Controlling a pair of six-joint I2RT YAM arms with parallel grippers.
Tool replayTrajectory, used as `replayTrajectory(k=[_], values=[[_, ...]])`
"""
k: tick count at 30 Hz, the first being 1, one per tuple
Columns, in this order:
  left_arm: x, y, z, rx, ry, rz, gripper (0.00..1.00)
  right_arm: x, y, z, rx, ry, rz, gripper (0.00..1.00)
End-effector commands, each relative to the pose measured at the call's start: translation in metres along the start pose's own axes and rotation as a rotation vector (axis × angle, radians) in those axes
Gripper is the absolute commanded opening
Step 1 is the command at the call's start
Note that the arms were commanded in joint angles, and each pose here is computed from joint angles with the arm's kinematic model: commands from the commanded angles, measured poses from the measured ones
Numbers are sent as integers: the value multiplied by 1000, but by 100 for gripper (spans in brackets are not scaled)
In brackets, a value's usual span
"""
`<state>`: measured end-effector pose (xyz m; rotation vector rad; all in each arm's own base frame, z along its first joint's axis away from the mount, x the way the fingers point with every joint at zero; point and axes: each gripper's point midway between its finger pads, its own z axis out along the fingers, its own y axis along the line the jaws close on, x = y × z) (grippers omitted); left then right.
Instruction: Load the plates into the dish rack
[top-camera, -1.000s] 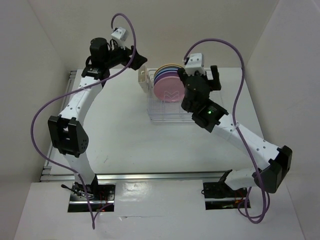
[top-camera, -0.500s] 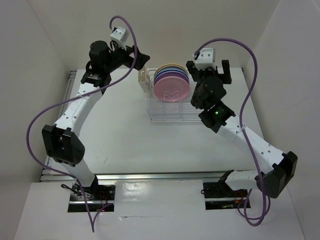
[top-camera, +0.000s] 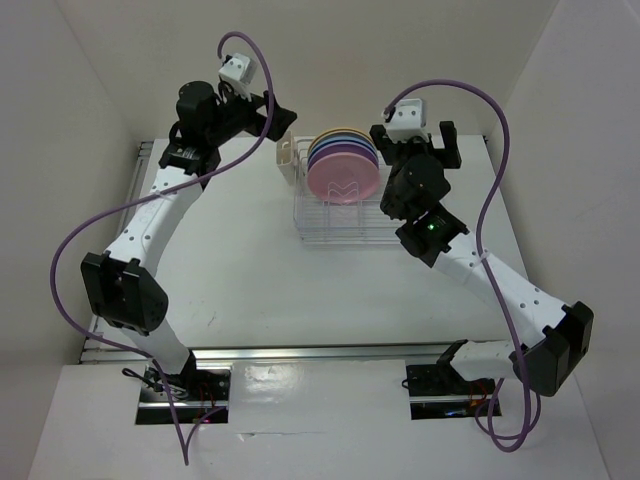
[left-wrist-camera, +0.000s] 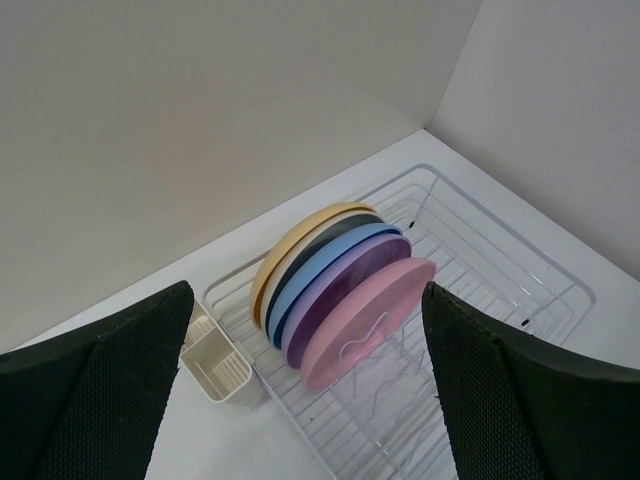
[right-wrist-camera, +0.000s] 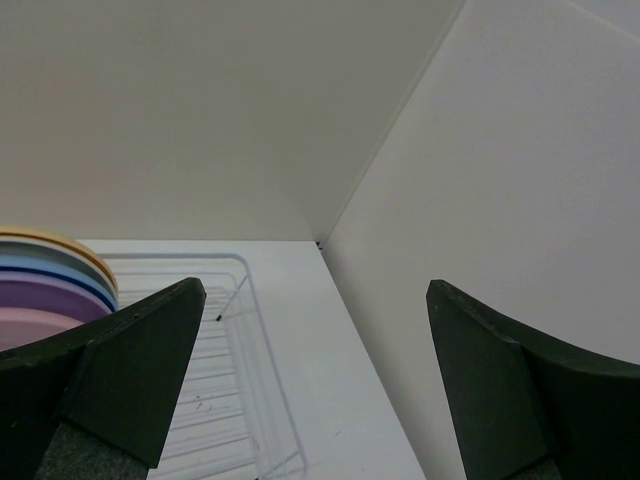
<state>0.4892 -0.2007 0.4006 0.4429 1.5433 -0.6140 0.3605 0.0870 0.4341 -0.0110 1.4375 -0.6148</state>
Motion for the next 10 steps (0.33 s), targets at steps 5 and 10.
replayTrajectory(k=[5, 10], values=[[-30, -4, 2, 29, -67, 39, 100, -22, -24, -2, 38, -46, 97, 100], [-29, -3, 4, 29, -67, 48, 100, -14, -7, 3, 13, -25, 33, 100]])
